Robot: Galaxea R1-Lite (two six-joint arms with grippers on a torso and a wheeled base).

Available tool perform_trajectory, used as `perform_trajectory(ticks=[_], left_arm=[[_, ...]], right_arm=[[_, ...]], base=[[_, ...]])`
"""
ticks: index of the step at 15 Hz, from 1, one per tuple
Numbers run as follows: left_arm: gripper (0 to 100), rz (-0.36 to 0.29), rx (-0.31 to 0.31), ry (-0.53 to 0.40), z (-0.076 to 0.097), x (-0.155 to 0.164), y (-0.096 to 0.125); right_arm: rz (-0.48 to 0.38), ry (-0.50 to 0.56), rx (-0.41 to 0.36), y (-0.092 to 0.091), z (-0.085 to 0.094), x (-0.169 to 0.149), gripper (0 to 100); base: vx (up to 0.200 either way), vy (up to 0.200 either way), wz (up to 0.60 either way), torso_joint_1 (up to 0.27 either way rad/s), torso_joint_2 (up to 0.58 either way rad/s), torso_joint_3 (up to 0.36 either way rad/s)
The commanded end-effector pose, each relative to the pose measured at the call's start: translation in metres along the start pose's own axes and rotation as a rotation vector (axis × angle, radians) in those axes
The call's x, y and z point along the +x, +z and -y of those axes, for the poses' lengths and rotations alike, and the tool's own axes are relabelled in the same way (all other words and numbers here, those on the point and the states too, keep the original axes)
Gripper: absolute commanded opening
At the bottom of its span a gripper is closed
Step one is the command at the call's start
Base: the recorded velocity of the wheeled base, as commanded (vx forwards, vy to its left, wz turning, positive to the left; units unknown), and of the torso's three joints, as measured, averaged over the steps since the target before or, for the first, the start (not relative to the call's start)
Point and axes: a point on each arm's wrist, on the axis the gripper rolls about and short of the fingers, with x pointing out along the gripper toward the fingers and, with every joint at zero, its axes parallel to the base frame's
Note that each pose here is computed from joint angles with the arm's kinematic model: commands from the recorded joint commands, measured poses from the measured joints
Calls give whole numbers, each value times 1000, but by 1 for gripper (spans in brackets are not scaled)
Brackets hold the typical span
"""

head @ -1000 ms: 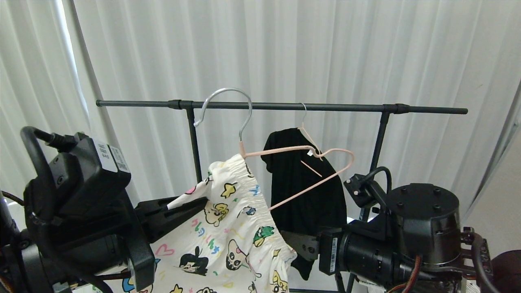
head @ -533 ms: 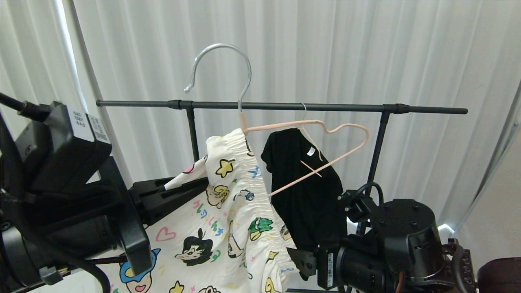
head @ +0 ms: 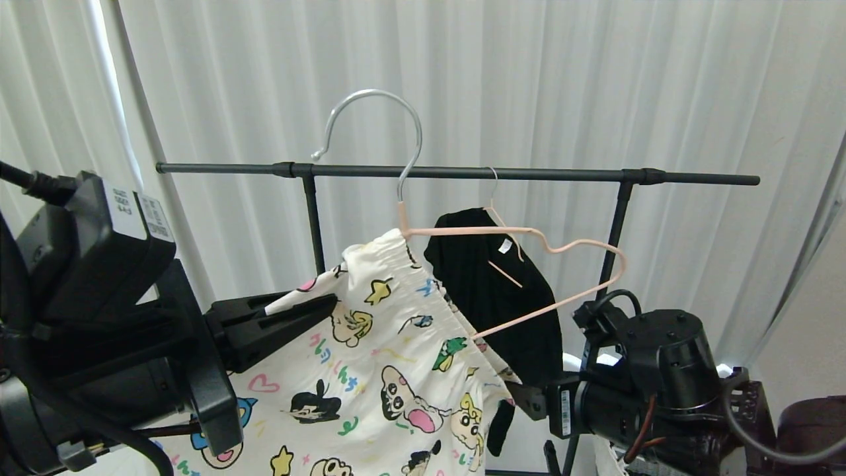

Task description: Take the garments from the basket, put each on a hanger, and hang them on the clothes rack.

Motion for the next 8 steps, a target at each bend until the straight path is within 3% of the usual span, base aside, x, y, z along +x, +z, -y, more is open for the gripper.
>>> perform_trajectory(ticks=[1,5,8], left_arm=[[0,-13,-2,-5,2,-1,-5],[0,-75,-8,-20,8,-2,-23],[0,-139,52,-35,14,-7,-44]], right_arm=[[22,-46,9,7,13,1,100],[75,-112,10,22,35,-4,100],[110,-148,15,31,48,-10,100]], base=[[0,0,0,0,0,0],[0,0,0,0,0,0],[0,0,0,0,0,0]])
